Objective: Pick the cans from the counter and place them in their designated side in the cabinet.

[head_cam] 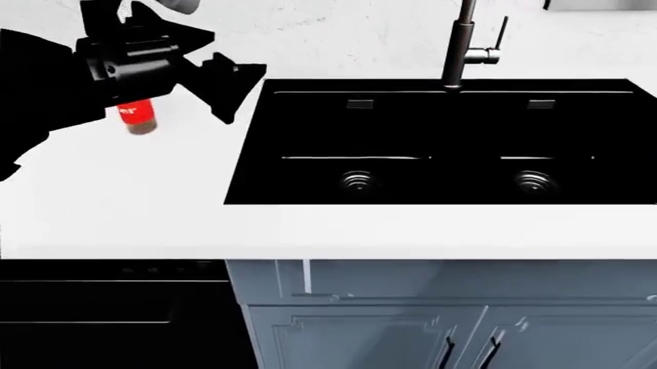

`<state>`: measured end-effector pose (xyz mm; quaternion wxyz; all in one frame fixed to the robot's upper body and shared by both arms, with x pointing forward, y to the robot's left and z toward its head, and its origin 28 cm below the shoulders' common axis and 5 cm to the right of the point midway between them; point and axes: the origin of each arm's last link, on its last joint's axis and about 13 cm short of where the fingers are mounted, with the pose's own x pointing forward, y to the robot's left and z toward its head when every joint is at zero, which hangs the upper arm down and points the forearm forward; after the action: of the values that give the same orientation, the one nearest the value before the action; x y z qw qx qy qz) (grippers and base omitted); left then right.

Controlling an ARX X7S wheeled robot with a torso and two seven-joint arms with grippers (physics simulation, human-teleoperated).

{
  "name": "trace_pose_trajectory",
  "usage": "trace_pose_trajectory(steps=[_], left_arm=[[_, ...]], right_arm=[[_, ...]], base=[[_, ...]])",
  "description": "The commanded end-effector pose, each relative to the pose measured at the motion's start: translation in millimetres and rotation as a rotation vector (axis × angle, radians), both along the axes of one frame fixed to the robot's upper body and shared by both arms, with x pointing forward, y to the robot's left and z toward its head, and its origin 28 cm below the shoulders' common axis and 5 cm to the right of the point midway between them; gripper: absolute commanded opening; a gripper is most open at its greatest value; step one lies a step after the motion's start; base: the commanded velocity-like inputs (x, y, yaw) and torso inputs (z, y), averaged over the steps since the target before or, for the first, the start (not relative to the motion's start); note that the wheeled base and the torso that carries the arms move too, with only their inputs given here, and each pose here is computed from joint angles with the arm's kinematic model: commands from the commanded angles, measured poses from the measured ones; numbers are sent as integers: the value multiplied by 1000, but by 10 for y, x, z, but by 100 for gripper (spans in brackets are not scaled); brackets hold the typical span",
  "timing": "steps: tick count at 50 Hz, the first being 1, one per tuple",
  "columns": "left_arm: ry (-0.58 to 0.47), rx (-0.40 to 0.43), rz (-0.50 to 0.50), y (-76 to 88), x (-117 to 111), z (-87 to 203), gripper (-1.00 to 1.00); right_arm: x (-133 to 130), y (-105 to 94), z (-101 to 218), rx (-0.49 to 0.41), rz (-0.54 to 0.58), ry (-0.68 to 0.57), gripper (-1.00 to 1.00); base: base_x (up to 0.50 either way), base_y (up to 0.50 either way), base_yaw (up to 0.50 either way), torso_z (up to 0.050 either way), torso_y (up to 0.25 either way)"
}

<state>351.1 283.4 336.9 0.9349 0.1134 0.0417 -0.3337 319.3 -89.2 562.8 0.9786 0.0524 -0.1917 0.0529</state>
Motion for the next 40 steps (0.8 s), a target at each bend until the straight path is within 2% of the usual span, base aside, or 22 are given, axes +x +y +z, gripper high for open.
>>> trace_pose_trajectory(steps=[1, 40], left_arm=[[-8, -1, -4, 61, -42, 137, 100], [2, 13, -2, 69, -39, 112, 100]], right_arm=[[-48, -8, 76, -39, -11, -60, -100], [-40, -15, 102, -55, -23, -114, -100]], base=[[359, 0, 0, 0, 0], [361, 0, 0, 0, 1]])
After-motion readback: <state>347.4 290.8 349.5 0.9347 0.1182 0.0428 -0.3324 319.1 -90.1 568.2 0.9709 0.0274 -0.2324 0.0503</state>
